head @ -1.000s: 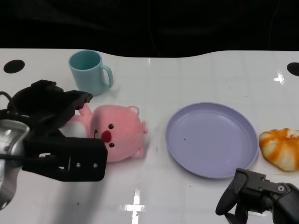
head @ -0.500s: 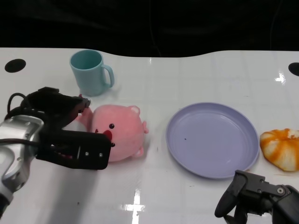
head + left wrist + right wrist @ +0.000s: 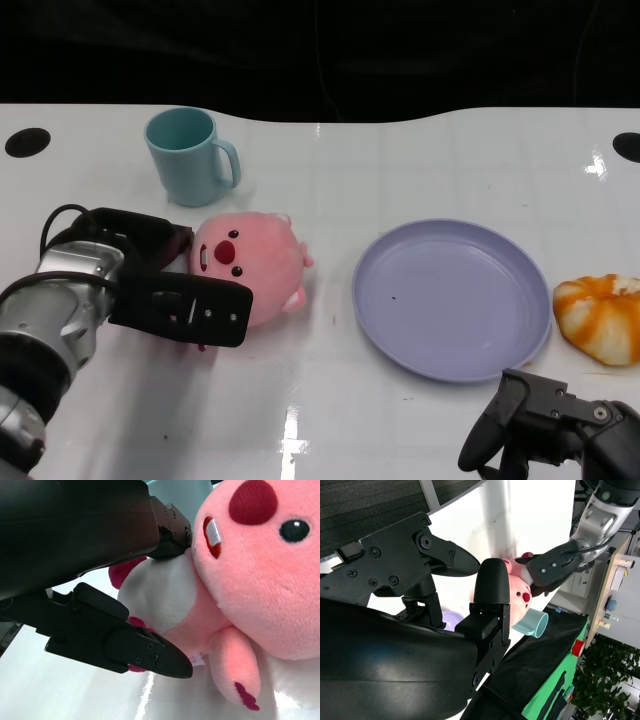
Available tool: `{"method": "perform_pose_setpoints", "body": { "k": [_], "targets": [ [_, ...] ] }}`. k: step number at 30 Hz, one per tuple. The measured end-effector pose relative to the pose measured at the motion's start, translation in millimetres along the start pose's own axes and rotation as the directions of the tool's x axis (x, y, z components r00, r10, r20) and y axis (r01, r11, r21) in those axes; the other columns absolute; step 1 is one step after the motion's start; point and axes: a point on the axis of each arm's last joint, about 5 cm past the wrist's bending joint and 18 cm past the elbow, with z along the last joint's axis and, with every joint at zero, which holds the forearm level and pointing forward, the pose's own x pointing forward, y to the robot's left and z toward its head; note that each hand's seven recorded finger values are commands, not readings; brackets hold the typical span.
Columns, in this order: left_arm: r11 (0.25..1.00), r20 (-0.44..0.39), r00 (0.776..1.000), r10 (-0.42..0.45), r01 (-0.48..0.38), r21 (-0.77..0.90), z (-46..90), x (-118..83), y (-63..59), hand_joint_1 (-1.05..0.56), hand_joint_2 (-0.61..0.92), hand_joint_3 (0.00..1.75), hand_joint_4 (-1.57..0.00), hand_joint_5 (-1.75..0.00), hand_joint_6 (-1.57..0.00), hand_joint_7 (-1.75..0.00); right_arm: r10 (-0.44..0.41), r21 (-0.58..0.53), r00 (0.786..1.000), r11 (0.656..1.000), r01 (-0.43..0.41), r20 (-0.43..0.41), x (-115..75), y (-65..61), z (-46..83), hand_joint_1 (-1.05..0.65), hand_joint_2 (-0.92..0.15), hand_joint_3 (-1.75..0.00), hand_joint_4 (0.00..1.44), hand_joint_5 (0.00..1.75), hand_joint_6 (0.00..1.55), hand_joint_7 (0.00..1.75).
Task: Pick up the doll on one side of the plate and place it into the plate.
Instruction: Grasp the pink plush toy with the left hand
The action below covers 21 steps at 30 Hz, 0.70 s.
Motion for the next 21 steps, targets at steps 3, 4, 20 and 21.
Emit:
{"method": "perform_pose_setpoints", "body": {
  "k": [3,4,20,21],
  "targets": [
    [0.999,-0.008,1.000,-0.027,0.027,-0.021,3.1,4.1,-1.4,-0.56,0.92,0.09,-0.39,-0.08,-0.54,-0.03,0.001,0.001,1.000,1.000,-0.001,0.001,-0.4,0.4,0.5,-0.22,-0.66,-0.86,0.63,1.68,0.57,1.36],
    [0.999,-0.015,0.999,-0.036,0.035,-0.033,4.5,5.4,-1.8,-0.51,0.92,0.09,-0.48,-0.08,-0.67,-0.05,0.001,0.002,1.000,1.000,-0.001,0.002,-0.5,0.6,0.7,-0.23,-0.66,-0.86,0.63,1.69,0.57,1.36],
    [0.969,-0.013,0.984,0.175,-0.175,-0.174,5.2,5.2,-34.0,-0.24,0.92,0.27,-0.65,-1.72,-1.05,-0.27,-0.006,0.001,1.000,1.000,0.006,-0.003,-2.1,0.3,0.8,-0.23,-0.66,-0.87,0.64,1.68,0.57,1.37],
    [0.962,-0.017,0.981,0.193,-0.193,-0.192,4.6,4.7,-35.9,-0.24,0.92,0.27,-0.66,-1.73,-0.93,-0.68,-0.007,0.001,1.000,1.000,0.007,-0.003,-2.2,0.1,0.9,-0.23,-0.66,-0.87,0.63,1.68,0.57,1.37]
  ]
}}
